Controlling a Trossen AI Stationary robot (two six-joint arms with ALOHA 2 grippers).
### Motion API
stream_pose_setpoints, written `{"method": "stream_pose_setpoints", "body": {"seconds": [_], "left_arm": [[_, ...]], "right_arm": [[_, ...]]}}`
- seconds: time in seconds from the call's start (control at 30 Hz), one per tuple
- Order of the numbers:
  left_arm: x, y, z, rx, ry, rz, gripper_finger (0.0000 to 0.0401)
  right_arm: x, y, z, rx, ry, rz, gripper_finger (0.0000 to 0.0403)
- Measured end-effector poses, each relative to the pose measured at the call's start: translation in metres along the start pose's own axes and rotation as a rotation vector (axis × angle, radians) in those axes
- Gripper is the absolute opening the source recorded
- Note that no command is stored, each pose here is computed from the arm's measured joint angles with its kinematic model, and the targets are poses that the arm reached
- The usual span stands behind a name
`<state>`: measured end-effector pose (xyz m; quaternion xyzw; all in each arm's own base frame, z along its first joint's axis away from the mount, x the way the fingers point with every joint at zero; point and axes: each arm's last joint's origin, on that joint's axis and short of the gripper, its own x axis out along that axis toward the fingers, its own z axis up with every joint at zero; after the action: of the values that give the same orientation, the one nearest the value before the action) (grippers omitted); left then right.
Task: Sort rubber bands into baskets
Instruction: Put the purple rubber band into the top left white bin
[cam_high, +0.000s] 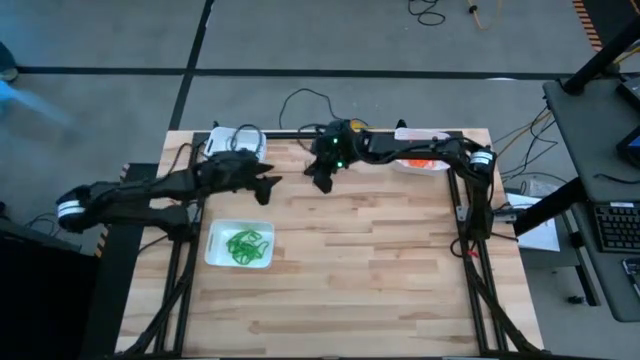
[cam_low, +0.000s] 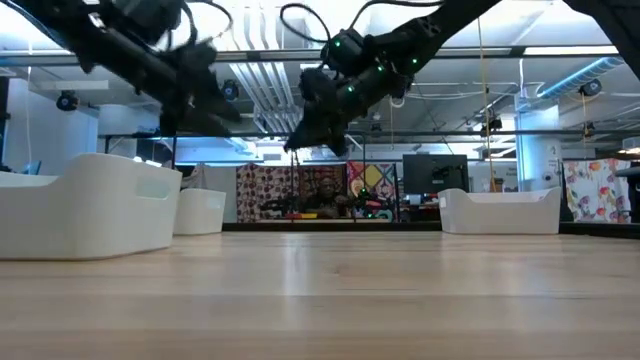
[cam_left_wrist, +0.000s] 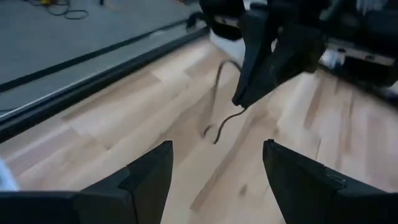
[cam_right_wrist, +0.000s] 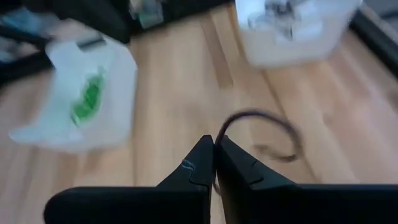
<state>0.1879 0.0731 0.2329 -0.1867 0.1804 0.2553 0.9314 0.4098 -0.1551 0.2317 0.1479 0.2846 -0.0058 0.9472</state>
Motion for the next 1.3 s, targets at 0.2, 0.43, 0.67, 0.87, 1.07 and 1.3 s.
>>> {"method": "stream_pose_setpoints", "body": {"seconds": [0.2,0.43,0.67,0.87,1.07,1.3], "left_arm": [[0.038,0.002,-0.021,0.175,0.178,-0.022,0.0233],[0.072,-0.001,-0.034,0.227,0.285,-0.109,0.0233],[0.102,-0.005,-0.039,0.239,0.212,-0.227,0.0233],[0.122,-0.009,-0.057,0.313,0.208,-0.282,0.0233],[0.138,-0.007,-0.069,0.33,0.194,-0.287,0.0233],[0.163,-0.021,-0.072,0.406,0.213,-0.373,0.0233]], "right_arm": [[0.013,0.012,-0.04,-0.034,0.166,-0.078,0.0009],[0.021,0.021,-0.077,0.018,0.267,-0.058,0.0009],[0.024,0.027,-0.089,0.015,0.304,-0.035,0.0009],[0.024,0.028,-0.095,-0.012,0.327,-0.024,0.0009],[0.024,0.027,-0.111,-0.029,0.37,-0.021,0.0009],[0.024,0.025,-0.13,-0.01,0.379,-0.022,0.0009]]}}
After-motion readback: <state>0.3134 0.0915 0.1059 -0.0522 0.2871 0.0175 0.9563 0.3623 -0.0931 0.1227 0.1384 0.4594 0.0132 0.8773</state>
